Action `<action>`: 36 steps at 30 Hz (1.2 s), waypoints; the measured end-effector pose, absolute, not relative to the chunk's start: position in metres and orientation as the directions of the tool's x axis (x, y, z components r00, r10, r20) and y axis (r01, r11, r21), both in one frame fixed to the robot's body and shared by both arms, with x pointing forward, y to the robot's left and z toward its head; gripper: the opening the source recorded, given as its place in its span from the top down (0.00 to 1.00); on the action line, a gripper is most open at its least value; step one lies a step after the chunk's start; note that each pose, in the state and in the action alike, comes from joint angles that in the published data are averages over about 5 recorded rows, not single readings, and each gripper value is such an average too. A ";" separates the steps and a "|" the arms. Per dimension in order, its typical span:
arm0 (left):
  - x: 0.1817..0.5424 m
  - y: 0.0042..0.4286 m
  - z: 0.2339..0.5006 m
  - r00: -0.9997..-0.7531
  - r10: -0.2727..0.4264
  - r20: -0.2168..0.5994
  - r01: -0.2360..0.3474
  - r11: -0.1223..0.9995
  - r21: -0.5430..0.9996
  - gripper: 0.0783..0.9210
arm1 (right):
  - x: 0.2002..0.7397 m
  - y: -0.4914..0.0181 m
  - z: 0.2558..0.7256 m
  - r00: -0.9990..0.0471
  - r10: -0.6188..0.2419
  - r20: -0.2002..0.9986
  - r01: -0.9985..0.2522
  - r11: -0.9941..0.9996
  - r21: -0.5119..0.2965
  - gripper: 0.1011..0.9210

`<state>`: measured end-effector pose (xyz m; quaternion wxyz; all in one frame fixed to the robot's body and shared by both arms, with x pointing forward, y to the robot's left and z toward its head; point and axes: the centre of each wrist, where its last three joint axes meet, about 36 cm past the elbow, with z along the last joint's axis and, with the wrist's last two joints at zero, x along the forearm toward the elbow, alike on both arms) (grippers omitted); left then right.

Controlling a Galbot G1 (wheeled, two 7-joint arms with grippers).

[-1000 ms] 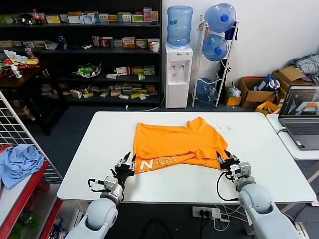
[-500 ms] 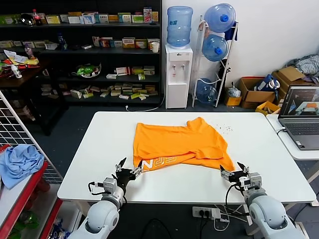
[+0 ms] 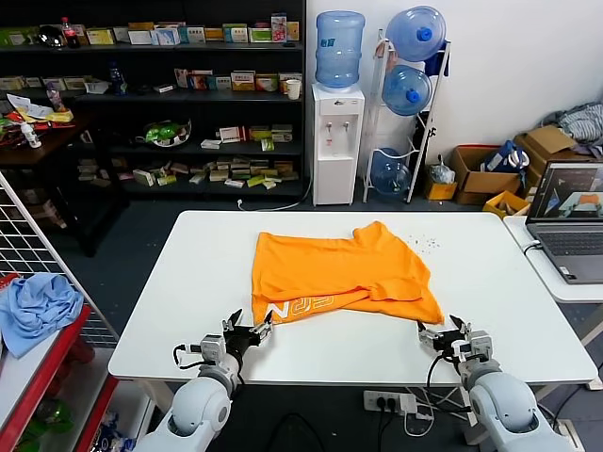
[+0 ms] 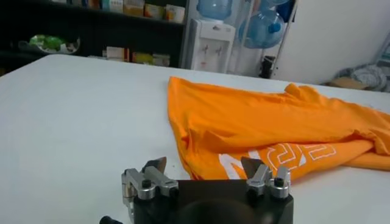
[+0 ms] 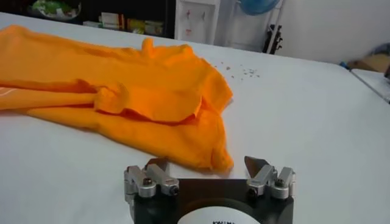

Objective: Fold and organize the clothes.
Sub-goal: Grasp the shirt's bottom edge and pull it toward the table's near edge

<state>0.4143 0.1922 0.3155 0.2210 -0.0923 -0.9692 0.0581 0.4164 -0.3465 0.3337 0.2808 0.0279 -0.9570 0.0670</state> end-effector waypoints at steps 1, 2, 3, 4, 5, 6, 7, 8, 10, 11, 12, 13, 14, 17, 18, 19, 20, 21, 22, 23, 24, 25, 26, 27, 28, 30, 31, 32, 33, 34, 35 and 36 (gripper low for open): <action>0.414 0.192 0.315 -0.882 0.206 0.424 0.153 0.976 -0.155 0.15 | 0.417 -0.346 0.333 -0.840 -0.016 0.542 -0.090 0.990 -0.111 0.22; 0.414 0.192 0.314 -0.879 0.207 0.430 0.154 0.976 -0.156 0.17 | 0.418 -0.346 0.332 -0.840 -0.017 0.542 -0.090 0.990 -0.109 0.26; 0.413 0.192 0.314 -0.876 0.209 0.435 0.155 0.975 -0.158 0.20 | 0.418 -0.346 0.331 -0.839 -0.017 0.543 -0.090 0.990 -0.108 0.30; 0.412 0.191 0.313 -0.872 0.212 0.441 0.156 0.975 -0.159 0.24 | 0.418 -0.346 0.330 -0.839 -0.018 0.544 -0.090 0.990 -0.107 0.33; 0.412 0.191 0.313 -0.869 0.214 0.446 0.157 0.974 -0.161 0.27 | 0.418 -0.345 0.329 -0.838 -0.018 0.545 -0.091 0.990 -0.107 0.37; 0.411 0.191 0.313 -0.866 0.217 0.450 0.159 0.974 -0.163 0.31 | 0.418 -0.345 0.329 -0.838 -0.018 0.546 -0.091 0.990 -0.107 0.40; 0.410 0.191 0.313 -0.863 0.220 0.454 0.161 0.973 -0.164 0.35 | 0.418 -0.345 0.328 -0.837 -0.018 0.547 -0.091 0.990 -0.108 0.43; 0.409 0.191 0.313 -0.861 0.222 0.457 0.163 0.973 -0.166 0.38 | 0.418 -0.346 0.328 -0.836 -0.017 0.548 -0.091 0.990 -0.109 0.48; 0.408 0.191 0.313 -0.858 0.227 0.461 0.166 0.972 -0.169 0.45 | 0.417 -0.347 0.329 -0.835 -0.015 0.550 -0.091 0.989 -0.112 0.54; 0.407 0.191 0.313 -0.857 0.229 0.462 0.167 0.971 -0.171 0.48 | 0.416 -0.348 0.329 -0.834 -0.013 0.551 -0.091 0.989 -0.115 0.58; 0.406 0.191 0.313 -0.856 0.231 0.463 0.168 0.971 -0.172 0.51 | 0.415 -0.348 0.330 -0.834 -0.011 0.552 -0.091 0.989 -0.118 0.61; 0.406 0.192 0.313 -0.855 0.232 0.463 0.169 0.970 -0.174 0.55 | 0.414 -0.349 0.330 -0.833 -0.010 0.554 -0.092 0.988 -0.121 0.65; 0.405 0.192 0.313 -0.855 0.234 0.463 0.171 0.970 -0.176 0.58 | 0.412 -0.350 0.331 -0.832 -0.008 0.555 -0.093 0.988 -0.125 0.69; 0.403 0.194 0.314 -0.853 0.242 0.463 0.176 0.968 -0.181 0.69 | 0.408 -0.353 0.335 -0.829 -0.006 0.560 -0.098 0.986 -0.135 0.79; 0.403 0.194 0.314 -0.852 0.244 0.462 0.178 0.967 -0.183 0.72 | 0.406 -0.354 0.337 -0.828 -0.005 0.561 -0.100 0.985 -0.139 0.82; 0.403 0.195 0.315 -0.852 0.247 0.461 0.180 0.966 -0.185 0.76 | 0.404 -0.354 0.338 -0.828 -0.005 0.561 -0.102 0.985 -0.142 0.86; 0.402 0.195 0.316 -0.853 0.249 0.460 0.181 0.966 -0.187 0.79 | 0.402 -0.355 0.340 -0.828 -0.004 0.561 -0.104 0.984 -0.146 0.90; 0.402 0.196 0.317 -0.853 0.250 0.458 0.182 0.965 -0.188 0.82 | 0.400 -0.356 0.342 -0.828 -0.004 0.561 -0.107 0.983 -0.151 0.93; 0.402 0.197 0.318 -0.853 0.252 0.456 0.183 0.965 -0.190 0.86 | 0.398 -0.358 0.344 -0.829 -0.003 0.560 -0.108 0.982 -0.155 0.94; 0.402 0.198 0.318 -0.854 0.253 0.455 0.184 0.964 -0.191 0.89 | 0.396 -0.359 0.345 -0.829 -0.002 0.559 -0.110 0.981 -0.160 0.96; 0.401 0.198 0.319 -0.854 0.255 0.454 0.185 0.964 -0.193 0.92 | 0.393 -0.360 0.347 -0.829 -0.002 0.559 -0.113 0.980 -0.164 0.97; 0.400 0.199 0.320 -0.854 0.257 0.453 0.187 0.963 -0.194 0.95 | 0.391 -0.361 0.349 -0.829 -0.001 0.559 -0.115 0.979 -0.169 0.97; 0.399 0.200 0.321 -0.853 0.259 0.453 0.189 0.963 -0.195 0.97 | 0.388 -0.362 0.351 -0.829 -0.001 0.559 -0.118 0.978 -0.173 0.97; 0.398 0.201 0.322 -0.852 0.261 0.453 0.190 0.962 -0.195 0.98 | 0.386 -0.363 0.353 -0.830 -0.001 0.558 -0.121 0.977 -0.178 0.97; 0.397 0.202 0.323 -0.851 0.262 0.454 0.192 0.962 -0.196 0.99 | 0.383 -0.365 0.355 -0.830 -0.002 0.558 -0.125 0.975 -0.183 0.97; 0.395 0.205 0.325 -0.850 0.265 0.456 0.195 0.961 -0.196 0.99 | 0.377 -0.367 0.359 -0.831 -0.004 0.557 -0.134 0.972 -0.193 0.97; 0.393 0.206 0.327 -0.849 0.266 0.457 0.197 0.961 -0.195 0.99 | 0.374 -0.368 0.361 -0.831 -0.005 0.556 -0.139 0.970 -0.199 0.97; 0.392 0.207 0.328 -0.848 0.268 0.457 0.199 0.961 -0.194 0.99 | 0.370 -0.369 0.363 -0.831 -0.006 0.556 -0.144 0.968 -0.205 0.97; 0.390 0.209 0.330 -0.847 0.269 0.458 0.202 0.961 -0.192 0.99 | 0.367 -0.371 0.365 -0.831 -0.007 0.556 -0.149 0.966 -0.210 0.97; 0.388 0.210 0.331 -0.846 0.271 0.458 0.205 0.960 -0.189 0.99 | 0.363 -0.372 0.366 -0.831 -0.009 0.557 -0.155 0.964 -0.216 0.97; 0.386 0.211 0.332 -0.845 0.273 0.459 0.209 0.960 -0.186 0.99 | 0.359 -0.373 0.367 -0.830 -0.010 0.557 -0.160 0.962 -0.221 0.97; 0.383 0.213 0.334 -0.844 0.274 0.460 0.213 0.960 -0.182 0.99 | 0.354 -0.373 0.368 -0.829 -0.011 0.559 -0.165 0.960 -0.225 0.97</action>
